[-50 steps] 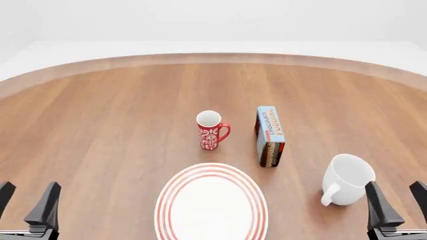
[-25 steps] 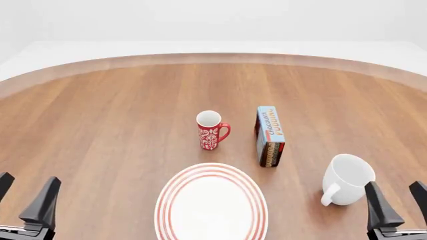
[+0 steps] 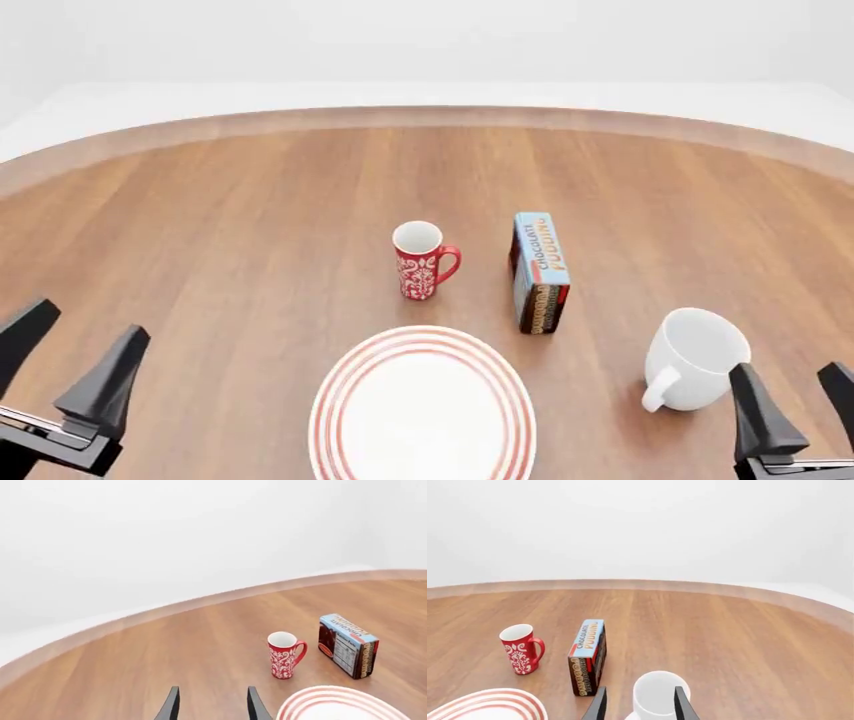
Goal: Pick up the white mug and put it on the plate, and put the chocolate pudding to the right of the plate.
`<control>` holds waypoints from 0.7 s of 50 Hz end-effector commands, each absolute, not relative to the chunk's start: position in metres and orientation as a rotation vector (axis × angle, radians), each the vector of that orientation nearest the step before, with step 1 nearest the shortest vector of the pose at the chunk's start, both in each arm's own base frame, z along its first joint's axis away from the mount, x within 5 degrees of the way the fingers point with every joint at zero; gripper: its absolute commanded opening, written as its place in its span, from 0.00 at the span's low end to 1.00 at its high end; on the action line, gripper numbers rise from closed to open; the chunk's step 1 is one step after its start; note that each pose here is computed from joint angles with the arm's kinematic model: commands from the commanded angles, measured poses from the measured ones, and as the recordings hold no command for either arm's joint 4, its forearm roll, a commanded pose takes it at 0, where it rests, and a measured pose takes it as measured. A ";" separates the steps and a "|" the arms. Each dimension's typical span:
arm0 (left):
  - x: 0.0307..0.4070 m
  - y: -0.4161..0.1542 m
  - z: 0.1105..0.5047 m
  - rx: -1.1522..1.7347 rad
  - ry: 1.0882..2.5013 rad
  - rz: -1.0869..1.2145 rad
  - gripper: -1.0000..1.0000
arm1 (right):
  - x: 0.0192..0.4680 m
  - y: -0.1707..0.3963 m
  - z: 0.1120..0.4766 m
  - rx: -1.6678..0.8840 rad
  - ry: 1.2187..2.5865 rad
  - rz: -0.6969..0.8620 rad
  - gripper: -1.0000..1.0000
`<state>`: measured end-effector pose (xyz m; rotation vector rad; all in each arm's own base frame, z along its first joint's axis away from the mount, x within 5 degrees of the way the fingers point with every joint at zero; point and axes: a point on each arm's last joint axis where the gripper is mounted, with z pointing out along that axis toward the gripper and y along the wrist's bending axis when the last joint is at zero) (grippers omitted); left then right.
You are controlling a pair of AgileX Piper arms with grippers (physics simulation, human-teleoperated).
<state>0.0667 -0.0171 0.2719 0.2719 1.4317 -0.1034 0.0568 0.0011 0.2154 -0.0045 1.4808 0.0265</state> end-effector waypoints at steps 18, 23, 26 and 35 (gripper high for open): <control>0.098 -0.048 0.284 0.476 1.407 -0.212 1.00 | 0.056 0.001 0.215 -0.003 1.481 0.028 1.00; 0.104 -0.056 0.284 0.515 1.405 -0.233 1.00 | 0.056 0.001 0.215 -0.003 1.481 0.028 1.00; 0.106 -0.060 0.286 0.529 1.402 -0.242 1.00 | 0.056 0.001 0.215 -0.003 1.482 0.029 1.00; 0.113 -0.072 0.286 0.569 1.398 -0.287 1.00 | 0.056 0.001 0.215 -0.003 1.482 0.028 1.00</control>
